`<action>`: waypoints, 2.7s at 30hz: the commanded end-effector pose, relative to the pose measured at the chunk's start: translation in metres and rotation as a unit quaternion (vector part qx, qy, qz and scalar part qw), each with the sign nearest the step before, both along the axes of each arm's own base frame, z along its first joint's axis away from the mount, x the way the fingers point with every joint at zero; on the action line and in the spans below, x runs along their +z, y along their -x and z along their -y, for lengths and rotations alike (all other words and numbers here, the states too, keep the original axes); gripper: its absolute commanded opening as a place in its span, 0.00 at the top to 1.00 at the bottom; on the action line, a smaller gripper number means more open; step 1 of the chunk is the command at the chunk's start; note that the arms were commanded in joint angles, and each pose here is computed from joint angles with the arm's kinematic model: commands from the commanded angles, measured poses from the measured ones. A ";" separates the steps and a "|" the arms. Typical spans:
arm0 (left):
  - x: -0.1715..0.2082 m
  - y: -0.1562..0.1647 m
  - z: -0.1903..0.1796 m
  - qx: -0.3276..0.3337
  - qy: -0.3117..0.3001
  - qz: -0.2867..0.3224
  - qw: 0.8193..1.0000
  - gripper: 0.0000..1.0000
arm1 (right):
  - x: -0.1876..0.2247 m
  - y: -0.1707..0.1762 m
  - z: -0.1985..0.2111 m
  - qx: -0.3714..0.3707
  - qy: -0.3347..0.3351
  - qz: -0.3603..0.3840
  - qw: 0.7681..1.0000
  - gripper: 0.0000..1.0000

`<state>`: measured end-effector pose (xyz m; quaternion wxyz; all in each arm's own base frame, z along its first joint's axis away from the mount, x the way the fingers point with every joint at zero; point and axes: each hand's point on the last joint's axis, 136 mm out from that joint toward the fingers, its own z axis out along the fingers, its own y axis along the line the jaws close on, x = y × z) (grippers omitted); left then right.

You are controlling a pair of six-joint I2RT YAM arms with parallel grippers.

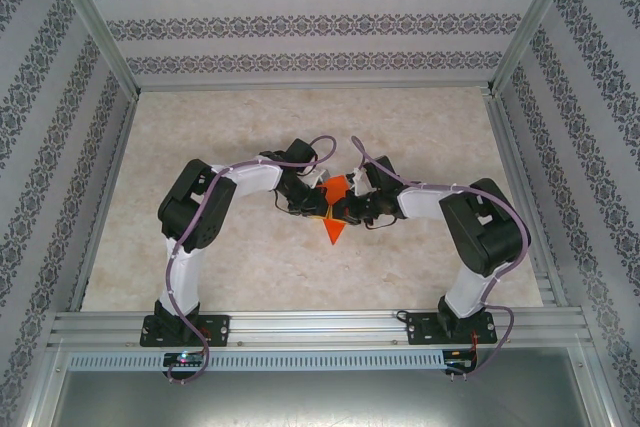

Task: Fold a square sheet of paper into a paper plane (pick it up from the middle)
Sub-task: Third fold the triangle at the center of the table.

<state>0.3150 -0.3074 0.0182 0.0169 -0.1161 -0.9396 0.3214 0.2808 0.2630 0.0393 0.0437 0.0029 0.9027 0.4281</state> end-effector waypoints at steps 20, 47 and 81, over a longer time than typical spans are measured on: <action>-0.065 0.014 -0.046 -0.039 -0.179 0.007 0.983 0.96 | -0.035 -0.001 0.036 -0.030 0.083 -0.012 0.996 1.00; -0.074 0.015 -0.063 -0.059 -0.237 0.026 0.969 0.96 | -0.043 -0.032 0.068 -0.079 0.128 0.002 0.989 1.00; -0.072 0.013 -0.061 -0.063 -0.240 0.026 0.968 0.96 | 0.017 -0.046 0.056 -0.066 0.104 0.063 0.990 1.00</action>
